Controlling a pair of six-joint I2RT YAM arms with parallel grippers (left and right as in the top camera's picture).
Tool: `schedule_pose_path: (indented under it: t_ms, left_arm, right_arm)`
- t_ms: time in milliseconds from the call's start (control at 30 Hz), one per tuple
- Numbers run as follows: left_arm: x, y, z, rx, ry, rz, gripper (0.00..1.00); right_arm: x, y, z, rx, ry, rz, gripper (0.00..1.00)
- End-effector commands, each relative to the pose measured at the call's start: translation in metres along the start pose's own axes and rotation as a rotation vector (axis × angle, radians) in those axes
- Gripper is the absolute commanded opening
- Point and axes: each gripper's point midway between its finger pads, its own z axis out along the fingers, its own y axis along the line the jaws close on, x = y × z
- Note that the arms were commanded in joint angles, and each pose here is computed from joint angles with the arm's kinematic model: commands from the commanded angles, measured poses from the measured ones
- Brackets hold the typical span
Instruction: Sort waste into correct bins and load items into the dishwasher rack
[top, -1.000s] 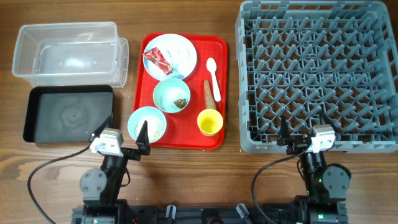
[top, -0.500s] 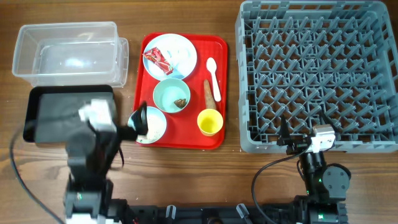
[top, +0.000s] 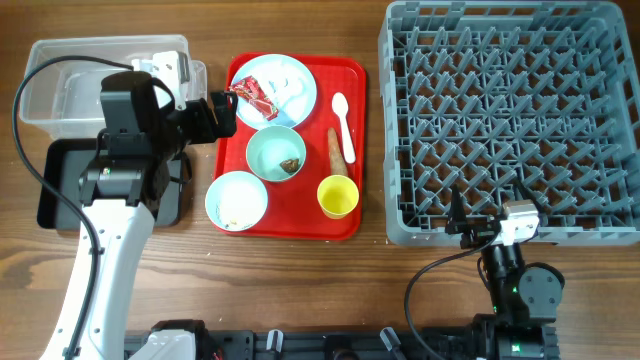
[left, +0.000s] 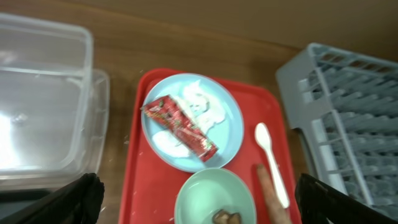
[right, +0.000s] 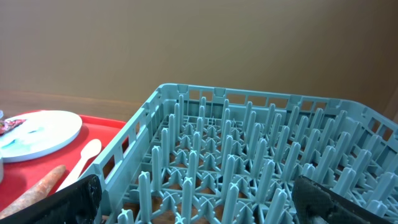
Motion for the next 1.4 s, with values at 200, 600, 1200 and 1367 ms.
schedule_pose_path:
  t_ms: [200, 600, 1200, 1367]
  left_arm:
    - [-0.068, -0.066, -0.045, 0.290, -0.277, 0.137, 0.99]
    - [-0.091, -0.081, -0.072, 0.335, -0.395, 0.159, 1.00]
    - [-0.085, -0.077, -0.065, 0.323, -0.366, 0.154, 0.99]
    - [-0.098, -0.082, -0.073, 0.339, -0.427, 0.165, 0.98]
  right_arm:
    - [-0.002, 0.002, 0.000, -0.011, -0.010, -0.008, 1.00]
    - [-0.002, 0.001, 0.000, -0.010, -0.010, -0.008, 1.00]
    - [-0.002, 0.002, 0.000, -0.011, -0.010, -0.008, 1.00]
    - [-0.002, 0.002, 0.000, -0.011, -0.010, -0.008, 1.00]
